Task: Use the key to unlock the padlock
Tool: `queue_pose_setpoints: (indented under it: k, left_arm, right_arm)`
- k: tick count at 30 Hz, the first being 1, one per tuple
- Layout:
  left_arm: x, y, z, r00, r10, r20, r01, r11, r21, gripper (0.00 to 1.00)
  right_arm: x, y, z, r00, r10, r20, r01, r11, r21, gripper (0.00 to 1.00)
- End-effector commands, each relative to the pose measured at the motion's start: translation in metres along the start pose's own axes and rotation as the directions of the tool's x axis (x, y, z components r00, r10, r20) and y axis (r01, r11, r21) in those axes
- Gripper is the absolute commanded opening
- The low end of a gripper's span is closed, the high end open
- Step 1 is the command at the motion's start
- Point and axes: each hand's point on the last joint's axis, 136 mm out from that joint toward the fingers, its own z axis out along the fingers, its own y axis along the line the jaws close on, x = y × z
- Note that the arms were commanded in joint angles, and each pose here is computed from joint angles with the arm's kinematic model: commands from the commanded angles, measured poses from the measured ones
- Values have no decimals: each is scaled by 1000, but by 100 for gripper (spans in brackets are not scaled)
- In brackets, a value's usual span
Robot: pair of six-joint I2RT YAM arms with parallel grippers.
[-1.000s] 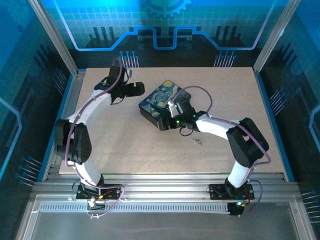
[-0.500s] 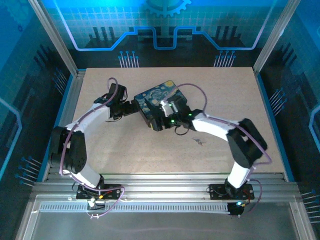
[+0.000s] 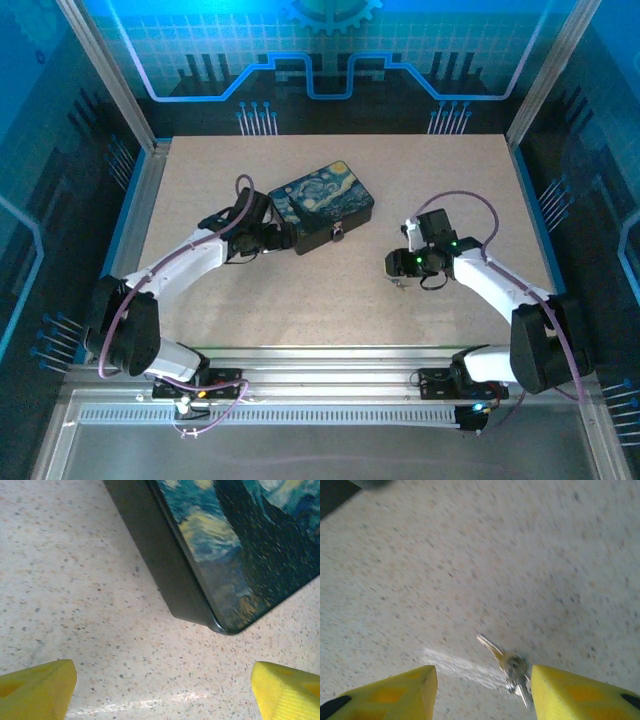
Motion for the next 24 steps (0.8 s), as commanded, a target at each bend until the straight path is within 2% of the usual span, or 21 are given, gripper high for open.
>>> queue_pose_setpoints:
  k: [1,7,15,24]
  left_arm:
    - [11,-4,-5,1000,-6,-13,6,1000,-2,92]
    - [14,-11,-8,1000,4,-10,-4,1000,10,91]
    - [15,-17,-11,1000,20,-7,-20,1000,18,91]
    - [16,-26,-16,999,41,0,-41,998,43,91]
  right_arm:
    - [20,-3,6,995,58,-77,-59,998,-12,53]
    - [35,-18,18,987,121,-108,-117,992,43,50]
    - [31,-20,32,983,140,-117,-135,990,46,45]
    - [28,-27,40,978,154,-141,-142,985,92,29]
